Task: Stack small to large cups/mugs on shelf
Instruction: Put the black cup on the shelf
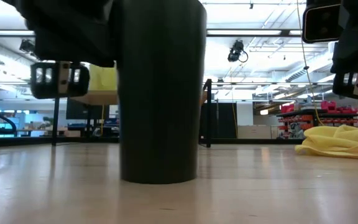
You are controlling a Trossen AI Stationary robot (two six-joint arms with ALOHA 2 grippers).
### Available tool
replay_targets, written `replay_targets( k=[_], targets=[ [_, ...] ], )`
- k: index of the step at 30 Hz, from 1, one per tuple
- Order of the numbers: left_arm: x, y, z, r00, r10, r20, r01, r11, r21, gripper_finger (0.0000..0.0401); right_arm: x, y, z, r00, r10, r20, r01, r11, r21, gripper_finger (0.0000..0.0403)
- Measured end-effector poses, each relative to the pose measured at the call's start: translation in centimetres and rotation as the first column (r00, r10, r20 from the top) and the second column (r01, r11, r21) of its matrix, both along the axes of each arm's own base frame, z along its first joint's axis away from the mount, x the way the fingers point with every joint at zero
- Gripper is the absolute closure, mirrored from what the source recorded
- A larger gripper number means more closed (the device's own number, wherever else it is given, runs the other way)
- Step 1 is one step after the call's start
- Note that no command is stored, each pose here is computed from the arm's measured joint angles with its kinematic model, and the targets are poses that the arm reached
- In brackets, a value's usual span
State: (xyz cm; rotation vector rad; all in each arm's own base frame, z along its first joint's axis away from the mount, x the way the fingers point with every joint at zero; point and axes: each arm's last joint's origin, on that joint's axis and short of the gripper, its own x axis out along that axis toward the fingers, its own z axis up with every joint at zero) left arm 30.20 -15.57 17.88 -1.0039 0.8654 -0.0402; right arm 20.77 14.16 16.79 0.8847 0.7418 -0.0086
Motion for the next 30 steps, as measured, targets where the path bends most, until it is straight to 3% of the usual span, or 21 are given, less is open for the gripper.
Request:
replay_targets(
  k=[9, 16, 30],
  targets=[
    [2.2, 0.8, -2.4, 0.999, -0.039, 0.031, 0.041, 0.997, -0.059, 0.0382, 0.3, -0.1, 0.3, 1.0, -0.007, 0.03, 0.006, 1.0, 0.013, 0.0345],
    [3.7, 1.4, -3.3, 0.994, -0.01, 0.105, 0.02, 0.995, -0.098, 0.0384, 1.4, -0.9, 1.0, 0.997, -0.019, 0.073, 0.021, 1.0, -0.018, 0.0345],
    [4.9, 4.6, -3.3, 0.989, 0.052, 0.137, -0.044, 0.997, -0.056, 0.0386, 2.3, -1.9, 1.4, 0.996, 0.06, 0.06, -0.06, 0.998, -0.006, 0.0345]
  ],
)
